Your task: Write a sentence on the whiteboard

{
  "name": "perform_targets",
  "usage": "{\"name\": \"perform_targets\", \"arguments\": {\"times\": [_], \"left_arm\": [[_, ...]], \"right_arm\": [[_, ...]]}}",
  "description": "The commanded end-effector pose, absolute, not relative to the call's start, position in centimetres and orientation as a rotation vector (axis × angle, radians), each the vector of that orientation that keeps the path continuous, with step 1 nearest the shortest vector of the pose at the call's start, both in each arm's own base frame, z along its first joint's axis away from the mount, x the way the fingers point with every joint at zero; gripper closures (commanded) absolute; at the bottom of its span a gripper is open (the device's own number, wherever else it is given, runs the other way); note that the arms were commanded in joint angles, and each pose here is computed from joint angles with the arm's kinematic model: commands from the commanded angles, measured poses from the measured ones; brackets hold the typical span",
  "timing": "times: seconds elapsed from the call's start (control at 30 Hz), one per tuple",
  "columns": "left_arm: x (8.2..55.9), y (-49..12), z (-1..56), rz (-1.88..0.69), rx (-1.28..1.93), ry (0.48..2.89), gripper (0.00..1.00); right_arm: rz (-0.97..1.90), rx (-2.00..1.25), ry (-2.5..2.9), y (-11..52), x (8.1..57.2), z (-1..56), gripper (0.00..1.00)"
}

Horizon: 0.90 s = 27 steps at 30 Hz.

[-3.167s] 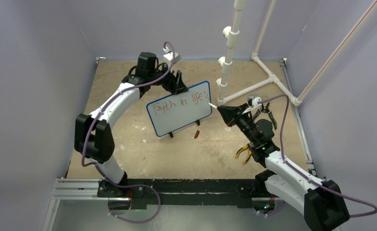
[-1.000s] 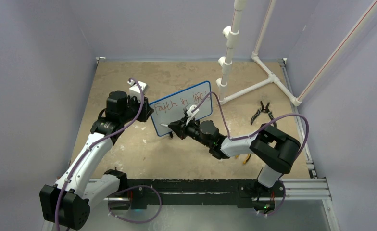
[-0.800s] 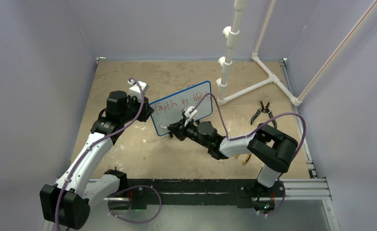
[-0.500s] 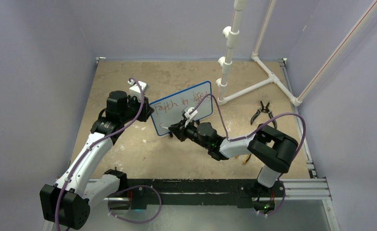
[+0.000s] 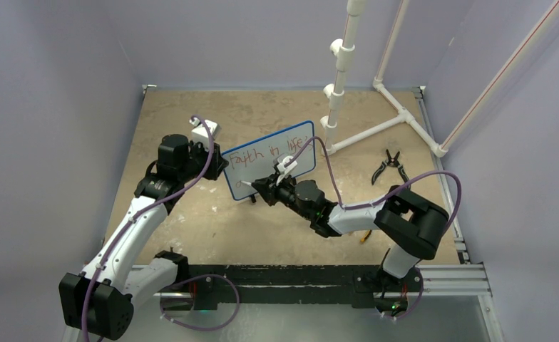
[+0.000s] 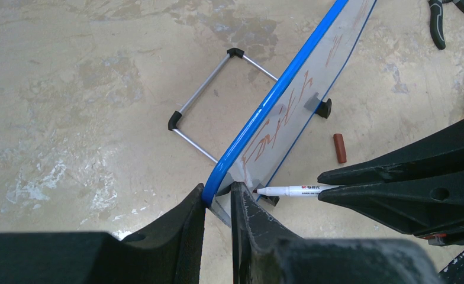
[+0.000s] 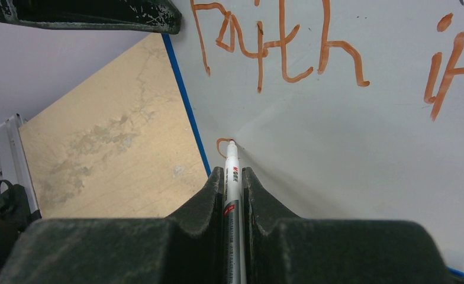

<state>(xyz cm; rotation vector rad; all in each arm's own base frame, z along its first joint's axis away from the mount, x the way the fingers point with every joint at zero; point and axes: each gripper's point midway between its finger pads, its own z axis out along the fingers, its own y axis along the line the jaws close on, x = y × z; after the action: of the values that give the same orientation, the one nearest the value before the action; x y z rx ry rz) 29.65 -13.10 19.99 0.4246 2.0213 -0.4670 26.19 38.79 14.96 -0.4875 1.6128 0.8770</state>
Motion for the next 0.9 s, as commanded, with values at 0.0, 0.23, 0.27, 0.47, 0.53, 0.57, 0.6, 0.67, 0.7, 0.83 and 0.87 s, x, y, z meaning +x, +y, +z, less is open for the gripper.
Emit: {"name": "perform_targets", "arguments": {"times": [0.0,0.23,0.27,0.47,0.53,0.57,0.6,0.67,0.7,0.83,0.87], "left_arm": [[29.7,-13.4,20.3,-0.486,0.439,1.999,0.82],[29.6,-13.5,20.3,-0.489,0.442,2.000,0.82],[29.6,-13.5,20.3,-0.488,0.442,2.000,0.82],[29.6,-13.5,20.4,-0.490,0.442,1.998,0.82],[29.6,-13.5,20.3,-0.488,0.442,1.999,0.82],[29.6,-13.5,20.4,-0.489,0.442,1.998,0.82],[29.6,-13.4,20.3,-0.488,0.441,2.000,0.82],[29.6,-13.5,20.3,-0.492,0.442,1.999,0.82],[29.6,-13.5,20.4,-0.491,0.443,1.998,0.82],[29.6,-13.5,20.3,-0.492,0.442,2.000,0.82],[29.6,-13.5,20.3,-0.492,0.442,1.999,0.82]], "right_arm": [[0.837,-0.445,1.555,38.7,27.7,17.2,1.00],[0.809,-0.469,1.649,37.9,27.0,13.9,1.00],[0.810,-0.473,1.660,37.9,26.9,13.5,1.00],[0.809,-0.496,1.711,37.9,26.2,11.6,1.00],[0.811,-0.505,1.715,38.2,26.1,11.3,1.00],[0.813,-0.511,1.715,38.4,26.0,11.3,1.00],[0.815,-0.515,1.713,38.6,26.0,11.3,1.00],[0.819,-0.523,1.709,38.9,25.9,11.4,1.00],[0.822,-0.523,1.705,39.1,25.9,11.5,1.00],[0.854,-0.530,1.672,40.1,25.9,12.5,1.00],[0.865,-0.532,1.659,40.4,25.9,12.9,1.00]]}}
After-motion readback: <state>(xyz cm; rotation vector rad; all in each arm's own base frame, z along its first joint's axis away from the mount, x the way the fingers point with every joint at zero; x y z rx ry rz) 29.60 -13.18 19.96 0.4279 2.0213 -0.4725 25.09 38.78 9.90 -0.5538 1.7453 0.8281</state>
